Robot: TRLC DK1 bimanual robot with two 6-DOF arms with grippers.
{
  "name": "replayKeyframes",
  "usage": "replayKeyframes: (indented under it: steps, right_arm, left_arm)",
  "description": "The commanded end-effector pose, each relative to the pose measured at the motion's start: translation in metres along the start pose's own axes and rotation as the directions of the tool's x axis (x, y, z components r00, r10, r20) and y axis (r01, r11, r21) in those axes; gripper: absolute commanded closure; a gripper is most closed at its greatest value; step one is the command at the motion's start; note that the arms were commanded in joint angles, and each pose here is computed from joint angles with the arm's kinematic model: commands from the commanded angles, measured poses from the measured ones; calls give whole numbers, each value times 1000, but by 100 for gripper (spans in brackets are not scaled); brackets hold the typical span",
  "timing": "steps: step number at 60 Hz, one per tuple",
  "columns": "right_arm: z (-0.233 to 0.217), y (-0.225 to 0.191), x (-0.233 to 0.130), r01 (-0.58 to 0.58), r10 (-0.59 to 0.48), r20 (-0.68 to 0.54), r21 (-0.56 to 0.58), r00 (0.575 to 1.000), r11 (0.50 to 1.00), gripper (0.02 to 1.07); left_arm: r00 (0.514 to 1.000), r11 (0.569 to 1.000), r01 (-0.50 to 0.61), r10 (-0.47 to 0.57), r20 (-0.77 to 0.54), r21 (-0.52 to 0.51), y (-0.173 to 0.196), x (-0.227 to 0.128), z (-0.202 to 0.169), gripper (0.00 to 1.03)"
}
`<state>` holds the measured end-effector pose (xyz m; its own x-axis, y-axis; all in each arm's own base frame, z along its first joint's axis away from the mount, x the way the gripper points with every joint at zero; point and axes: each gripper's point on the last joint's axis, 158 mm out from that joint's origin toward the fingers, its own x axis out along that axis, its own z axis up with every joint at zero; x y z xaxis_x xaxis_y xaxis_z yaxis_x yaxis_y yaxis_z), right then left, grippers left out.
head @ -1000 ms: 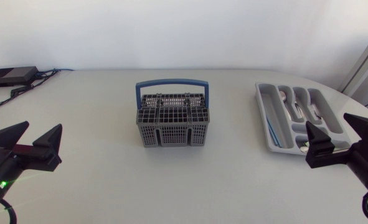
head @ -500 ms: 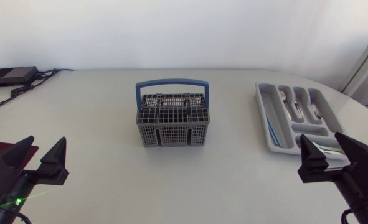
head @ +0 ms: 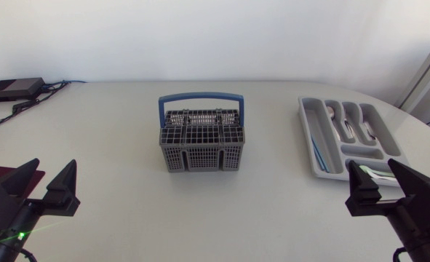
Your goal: Transfer all utensils from the basket to the drawer tray.
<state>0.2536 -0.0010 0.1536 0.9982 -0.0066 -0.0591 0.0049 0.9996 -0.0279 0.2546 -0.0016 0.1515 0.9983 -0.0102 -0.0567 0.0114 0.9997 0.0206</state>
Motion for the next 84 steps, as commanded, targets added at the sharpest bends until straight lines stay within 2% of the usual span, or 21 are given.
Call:
replayKeyframes:
  steps: [1,9,84]
  right_arm:
    - [-4,-1,1,3,-3,2,28,1000,1000,7]
    - [-4,-1,1,3,-3,2,28,1000,1000,7]
    - [-4,-1,1,3,-3,2,28,1000,1000,7]
  left_arm:
    - [999,1000,4,-5,-40,-22,-1,2,-20,7]
    - [999,1000,4,-5,-40,-22,-1,2,-20,4]
    - [999,1000,4,-5,-40,-22,-1,2,-20,4]
